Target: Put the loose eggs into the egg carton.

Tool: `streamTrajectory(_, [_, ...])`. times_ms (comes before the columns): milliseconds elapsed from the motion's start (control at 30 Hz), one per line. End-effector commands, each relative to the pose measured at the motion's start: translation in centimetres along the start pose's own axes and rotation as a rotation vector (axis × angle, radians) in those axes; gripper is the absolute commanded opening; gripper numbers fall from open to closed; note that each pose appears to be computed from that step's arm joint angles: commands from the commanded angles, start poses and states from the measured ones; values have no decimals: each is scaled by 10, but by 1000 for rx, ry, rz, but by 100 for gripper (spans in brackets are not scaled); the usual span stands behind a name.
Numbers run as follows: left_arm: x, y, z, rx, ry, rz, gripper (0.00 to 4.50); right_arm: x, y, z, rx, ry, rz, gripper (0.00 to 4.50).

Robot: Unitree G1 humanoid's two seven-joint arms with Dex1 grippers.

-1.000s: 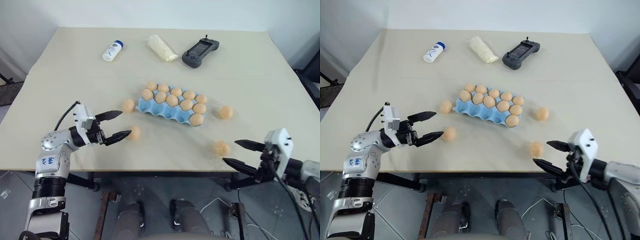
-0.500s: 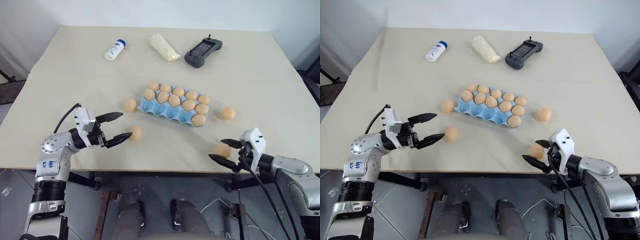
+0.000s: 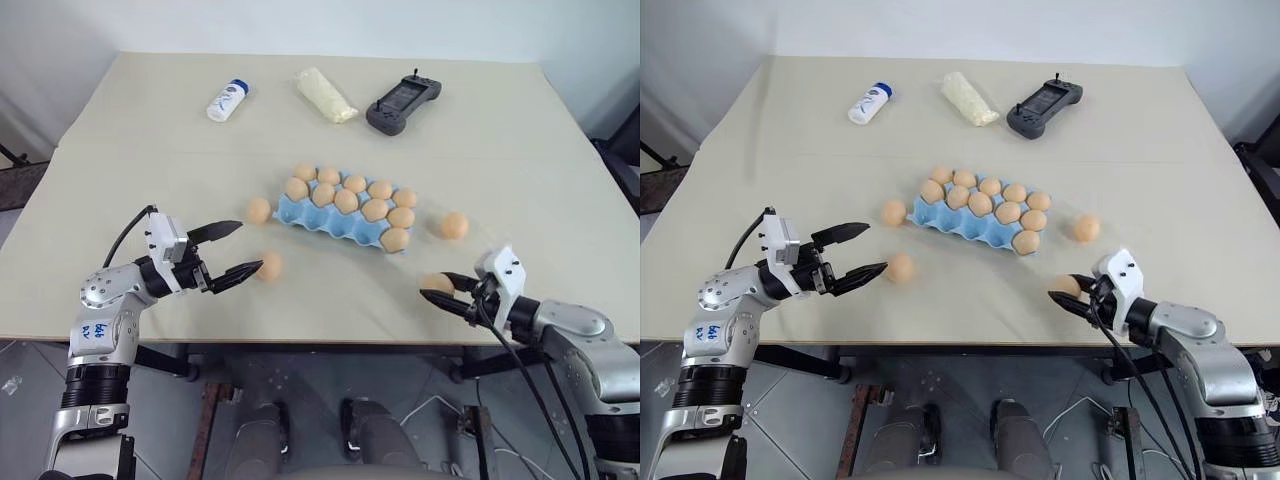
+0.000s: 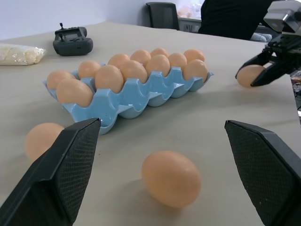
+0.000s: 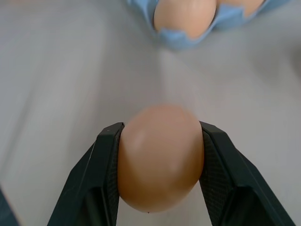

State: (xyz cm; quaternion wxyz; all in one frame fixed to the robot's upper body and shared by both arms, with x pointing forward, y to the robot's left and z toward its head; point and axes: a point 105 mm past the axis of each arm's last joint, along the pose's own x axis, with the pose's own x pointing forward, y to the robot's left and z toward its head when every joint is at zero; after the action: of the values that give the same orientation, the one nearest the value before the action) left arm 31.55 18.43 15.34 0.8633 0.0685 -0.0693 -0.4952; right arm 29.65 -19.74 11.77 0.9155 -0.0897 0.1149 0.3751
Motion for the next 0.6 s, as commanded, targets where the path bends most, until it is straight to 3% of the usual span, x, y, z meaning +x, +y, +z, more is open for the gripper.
streamTrajectory(33, [0,0,10,29,-31,1,450,4,-6,47,-67,-139,-24,183])
streamTrajectory(167, [2,0,11,32,-36,-5,450,24,-8,79,-87,-225,-44,183])
streamTrajectory(300, [5,0,11,32,-41,-15,450,57,-4,94,-107,-241,-36,182])
streamTrajectory(600, [10,-1,15,42,-59,-21,450,104,8,88,-159,-212,19,182])
